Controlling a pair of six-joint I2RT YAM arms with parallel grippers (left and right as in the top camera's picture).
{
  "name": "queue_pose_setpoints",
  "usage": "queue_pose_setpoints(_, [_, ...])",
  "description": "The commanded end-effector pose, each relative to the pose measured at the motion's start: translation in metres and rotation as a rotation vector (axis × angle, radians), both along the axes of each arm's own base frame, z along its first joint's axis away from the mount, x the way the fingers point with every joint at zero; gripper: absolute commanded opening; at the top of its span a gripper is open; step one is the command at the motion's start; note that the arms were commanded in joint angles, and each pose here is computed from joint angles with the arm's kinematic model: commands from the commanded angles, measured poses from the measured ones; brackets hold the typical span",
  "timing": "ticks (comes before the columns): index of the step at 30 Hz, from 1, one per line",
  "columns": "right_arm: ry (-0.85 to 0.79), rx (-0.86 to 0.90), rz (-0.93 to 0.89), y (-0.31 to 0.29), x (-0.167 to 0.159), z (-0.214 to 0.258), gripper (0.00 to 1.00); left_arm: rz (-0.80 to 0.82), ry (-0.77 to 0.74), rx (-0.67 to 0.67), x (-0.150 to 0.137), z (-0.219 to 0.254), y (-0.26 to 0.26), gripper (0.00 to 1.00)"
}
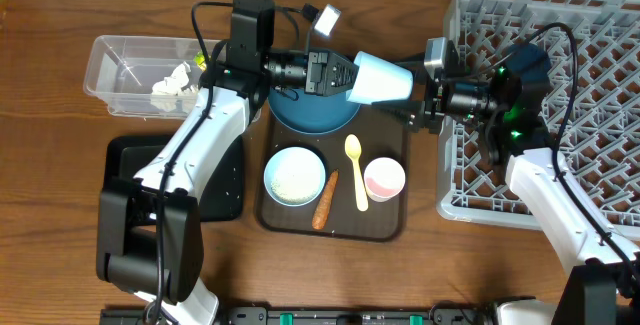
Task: Sort waste into correct bins and load items into the dishwasher rack
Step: 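Grasp the cup with the right gripper and release the left gripper, then carry the light-blue cup with the right gripper and place it in the rack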
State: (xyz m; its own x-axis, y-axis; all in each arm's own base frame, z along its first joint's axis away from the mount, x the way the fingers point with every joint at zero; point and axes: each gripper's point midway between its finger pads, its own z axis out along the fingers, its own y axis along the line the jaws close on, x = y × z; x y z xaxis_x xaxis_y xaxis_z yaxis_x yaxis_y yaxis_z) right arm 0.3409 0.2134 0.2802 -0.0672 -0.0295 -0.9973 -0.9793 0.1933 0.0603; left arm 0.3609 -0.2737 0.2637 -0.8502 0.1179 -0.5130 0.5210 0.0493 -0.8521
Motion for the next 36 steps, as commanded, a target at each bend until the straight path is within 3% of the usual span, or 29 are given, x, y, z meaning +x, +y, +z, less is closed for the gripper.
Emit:
queue_pose_setpoints(1, [0.014, 0.0, -0.021, -0.002, 0.006, 0.001, 0.58, 0.036, -0.011, 0.017, 0.009, -0.001, 0.0, 0.24])
queue_pose_setpoints(5, [0.146, -0.03, -0.156, -0.009, 0.025, -0.017, 0.65, 0.188, 0.005, 0.147, 0.03, -0.03, 0.008, 0.27])
queue_pose_setpoints(7, [0.225, -0.046, -0.232, -0.015, 0.034, -0.028, 0.59, 0.296, 0.038, 0.282, 0.041, -0.059, 0.019, 0.27])
queue_pose_setpoints(9, [0.282, -0.066, -0.3, -0.021, 0.041, -0.039, 0.4, 0.43, 0.1, 0.46, 0.05, -0.093, 0.04, 0.27])
queue_pose_setpoints(12, [0.338, -0.104, -0.424, -0.033, 0.055, -0.054, 0.02, 0.566, 0.156, 0.691, 0.051, -0.129, 0.075, 0.27])
queue_pose_setpoints(17, [0.381, -0.143, -0.595, -0.053, 0.071, -0.066, 0.01, 0.634, 0.116, 0.88, 0.043, -0.137, 0.111, 0.27])
queue_pose_setpoints(24, [0.47, -0.234, -0.861, -0.106, 0.076, -0.057, 0.01, 0.815, 0.041, 1.1, 0.031, -0.109, 0.177, 0.27])
queue_pose_setpoints(36, [0.707, -0.406, -1.43, -0.279, 0.04, -0.005, 0.01, 0.933, 0.053, 1.116, 0.024, -0.084, 0.218, 0.27])
